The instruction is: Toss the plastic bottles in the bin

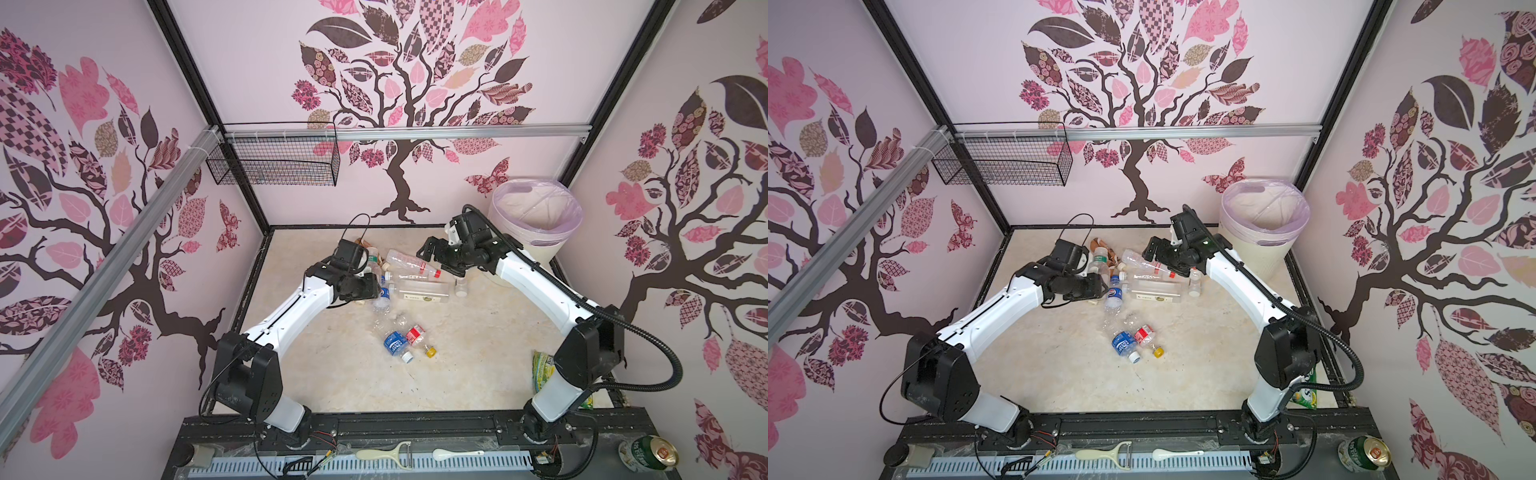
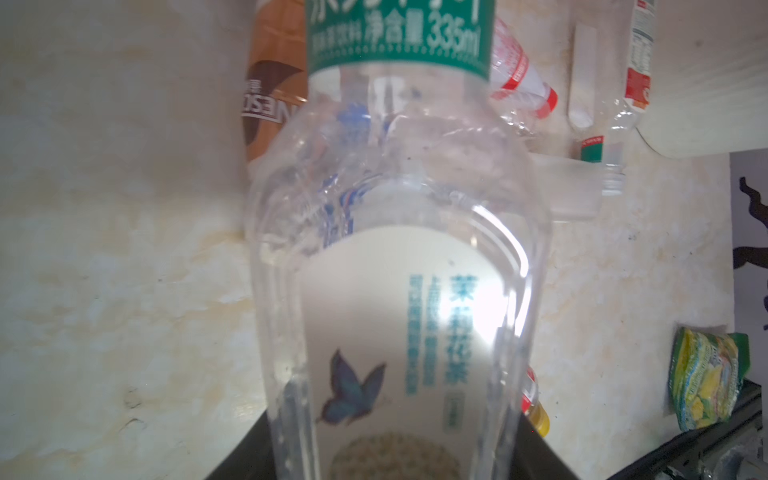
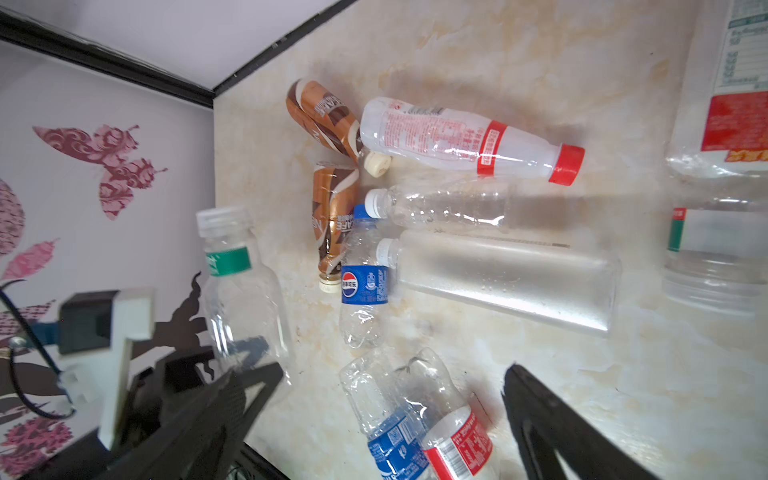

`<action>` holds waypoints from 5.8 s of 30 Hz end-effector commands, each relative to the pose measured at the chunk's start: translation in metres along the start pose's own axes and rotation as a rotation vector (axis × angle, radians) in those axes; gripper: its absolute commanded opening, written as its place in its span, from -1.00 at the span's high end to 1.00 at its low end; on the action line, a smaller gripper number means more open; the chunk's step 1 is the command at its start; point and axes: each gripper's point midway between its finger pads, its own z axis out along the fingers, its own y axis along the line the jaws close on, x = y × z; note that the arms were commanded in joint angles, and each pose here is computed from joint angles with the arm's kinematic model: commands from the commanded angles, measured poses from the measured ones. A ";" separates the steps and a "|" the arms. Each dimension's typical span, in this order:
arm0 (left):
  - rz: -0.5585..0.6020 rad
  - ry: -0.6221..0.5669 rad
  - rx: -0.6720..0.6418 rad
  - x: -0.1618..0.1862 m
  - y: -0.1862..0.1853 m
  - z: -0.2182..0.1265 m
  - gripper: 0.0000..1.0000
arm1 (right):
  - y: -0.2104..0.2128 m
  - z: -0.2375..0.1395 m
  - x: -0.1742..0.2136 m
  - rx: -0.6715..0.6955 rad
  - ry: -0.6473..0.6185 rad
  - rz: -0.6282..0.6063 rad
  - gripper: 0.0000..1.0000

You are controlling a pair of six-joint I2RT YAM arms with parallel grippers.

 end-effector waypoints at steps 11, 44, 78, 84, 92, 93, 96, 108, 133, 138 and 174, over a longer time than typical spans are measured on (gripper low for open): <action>0.135 -0.058 0.251 0.022 -0.119 -0.039 -0.08 | 0.022 -0.055 -0.003 -0.145 -0.062 0.053 -0.83; 0.174 -0.061 0.340 0.006 -0.172 -0.040 -0.07 | 0.022 -0.034 0.006 -0.190 -0.015 0.077 0.00; 0.152 -0.069 0.378 0.008 -0.176 -0.052 -0.13 | 0.024 -0.017 -0.005 -0.212 -0.041 0.135 0.03; 0.132 -0.065 0.382 0.008 -0.177 -0.050 -0.14 | 0.027 -0.017 -0.007 -0.225 -0.039 0.131 -0.02; 0.107 -0.061 0.373 0.006 -0.176 -0.047 -0.14 | 0.024 -0.012 -0.004 -0.219 -0.029 0.134 -0.05; 0.103 -0.062 0.373 0.007 -0.175 -0.046 -0.14 | 0.024 -0.011 -0.004 -0.219 -0.025 0.136 -0.08; 0.100 -0.060 0.368 0.009 -0.173 -0.045 -0.14 | 0.024 -0.011 -0.004 -0.218 -0.026 0.135 -0.16; 0.127 -0.058 0.377 0.004 -0.180 -0.042 -0.13 | 0.017 -0.008 -0.002 -0.192 -0.022 0.129 -0.33; 0.094 -0.062 0.344 -0.004 -0.173 -0.040 -0.53 | 0.017 -0.045 -0.035 -0.131 -0.142 0.037 0.35; 0.042 -0.113 0.364 -0.036 -0.164 -0.058 -0.85 | 0.008 -0.084 -0.085 -0.087 -0.274 0.017 0.36; -0.044 -0.576 0.714 -0.207 -0.265 -0.161 -0.96 | -0.069 -0.311 -0.298 0.530 -1.208 -0.052 0.27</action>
